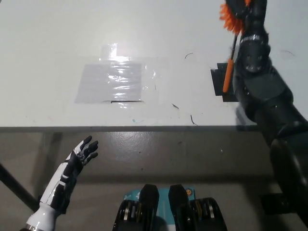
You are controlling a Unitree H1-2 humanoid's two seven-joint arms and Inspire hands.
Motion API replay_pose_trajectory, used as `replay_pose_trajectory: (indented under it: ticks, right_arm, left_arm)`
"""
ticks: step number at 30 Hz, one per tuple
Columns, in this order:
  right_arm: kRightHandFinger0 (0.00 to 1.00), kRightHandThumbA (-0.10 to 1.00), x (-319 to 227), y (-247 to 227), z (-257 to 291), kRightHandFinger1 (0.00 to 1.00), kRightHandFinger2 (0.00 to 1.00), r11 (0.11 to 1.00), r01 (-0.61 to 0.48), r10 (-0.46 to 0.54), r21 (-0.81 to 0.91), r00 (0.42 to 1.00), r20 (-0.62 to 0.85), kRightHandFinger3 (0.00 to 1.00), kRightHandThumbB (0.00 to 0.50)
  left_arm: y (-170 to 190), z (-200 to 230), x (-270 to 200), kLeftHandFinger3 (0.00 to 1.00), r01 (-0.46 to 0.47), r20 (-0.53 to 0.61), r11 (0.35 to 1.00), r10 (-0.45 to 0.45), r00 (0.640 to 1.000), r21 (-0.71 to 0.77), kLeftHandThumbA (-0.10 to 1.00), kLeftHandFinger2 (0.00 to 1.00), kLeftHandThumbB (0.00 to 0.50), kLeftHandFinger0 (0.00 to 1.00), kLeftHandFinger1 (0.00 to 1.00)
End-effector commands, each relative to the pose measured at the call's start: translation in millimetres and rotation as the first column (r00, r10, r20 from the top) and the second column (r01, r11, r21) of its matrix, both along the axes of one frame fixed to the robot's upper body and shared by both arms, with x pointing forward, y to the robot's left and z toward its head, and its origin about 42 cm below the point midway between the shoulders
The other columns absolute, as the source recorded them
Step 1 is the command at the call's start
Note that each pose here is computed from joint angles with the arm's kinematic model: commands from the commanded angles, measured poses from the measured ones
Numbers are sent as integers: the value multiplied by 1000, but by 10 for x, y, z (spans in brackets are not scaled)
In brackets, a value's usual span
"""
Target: The robot uses it right hand to pick up an extended orange duster kept in the middle of the desk and presses its handle against the desk to collapse it
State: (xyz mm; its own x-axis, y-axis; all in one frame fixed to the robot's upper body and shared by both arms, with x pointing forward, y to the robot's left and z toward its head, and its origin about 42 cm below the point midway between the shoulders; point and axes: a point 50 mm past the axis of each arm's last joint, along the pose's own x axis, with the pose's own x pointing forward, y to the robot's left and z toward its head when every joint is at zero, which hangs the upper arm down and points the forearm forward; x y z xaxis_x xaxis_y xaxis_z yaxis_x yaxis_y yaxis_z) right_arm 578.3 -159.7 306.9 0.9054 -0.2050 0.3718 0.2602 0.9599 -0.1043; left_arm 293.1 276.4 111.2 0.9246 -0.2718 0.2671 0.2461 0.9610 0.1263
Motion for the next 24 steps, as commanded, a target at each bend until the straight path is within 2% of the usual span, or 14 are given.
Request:
replay_pose_trajectory:
  ticks: [1,5,8,10,13,14,15,17,19,20,21,22,23,24]
  right_arm:
    - [0,-100,-67,2,-368,200,511,999,6,-10,-33,993,-117,501,181]
    - [32,-100,-169,-159,-897,313,634,997,-14,-16,-80,929,-370,567,161]
    - [34,-100,-195,-216,-1001,363,681,998,-28,0,-60,907,-421,579,147]
    - [56,-100,-254,-291,-1167,322,586,998,-13,-15,-54,877,-479,483,197]
    - [1,-100,-334,-414,-1373,237,512,995,-23,-35,-96,830,-556,492,173]
    - [134,-100,-347,-435,-1402,274,495,994,-21,-45,-109,821,-569,495,180]
    - [206,-100,-358,-448,-1427,261,380,990,-24,-62,-139,812,-580,434,163]
    - [118,-100,-362,-453,-1437,118,147,987,-30,-69,-157,807,-587,262,163]
    - [72,-100,-362,-453,-1437,59,68,987,-30,-69,-158,806,-588,196,165]
    - [764,-100,-370,-441,-1468,667,617,975,-45,-109,-219,758,-643,444,151]
    - [1000,-92,-388,-454,-1502,831,771,971,-44,-121,-233,753,-647,466,156]
    - [986,-100,-390,-468,-1500,729,648,974,-28,-125,-226,764,-633,350,156]
    - [703,-100,-391,-484,-1486,521,466,980,6,-125,-197,790,-601,202,160]
    - [72,-100,-376,-495,-1429,66,106,987,59,-132,-149,824,-551,76,167]
  left_arm:
    - [55,128,36,1000,13,61,1000,-13,998,-1,1000,1000,289,1000,1000]
    - [60,136,30,1000,8,56,1000,-8,998,4,1000,1000,313,1000,1000]
    - [50,140,35,1000,9,55,1000,-9,998,2,1000,1000,317,1000,1000]
    - [60,143,33,1000,6,60,1000,-6,998,2,1000,1000,310,1000,1000]
    - [73,164,48,1000,10,62,1000,-10,998,2,1000,1000,289,1000,1000]
    - [73,164,50,1000,11,62,1000,-11,998,0,1000,1000,286,1000,1000]
    - [72,161,46,1000,10,61,1000,-9,998,-1,1000,1000,285,1000,1000]
    - [72,160,44,1000,9,62,1000,-9,998,1,1000,1000,283,1000,1000]
    - [72,160,44,1000,9,62,1000,-9,998,1,1000,1000,283,1000,1000]
    - [60,134,28,1000,4,58,1000,-4,998,1,1000,1000,291,1000,1000]
    - [56,118,9,1000,7,54,1000,-7,999,0,1000,1000,292,1000,1000]
    - [58,120,10,1000,6,56,1000,-6,998,2,1000,1000,295,1000,1000]
    - [65,120,6,1000,6,55,1000,-6,998,4,1000,1000,303,1000,1000]
    - [75,125,-6,1000,3,57,1000,-4,998,7,1000,1000,305,1000,1000]
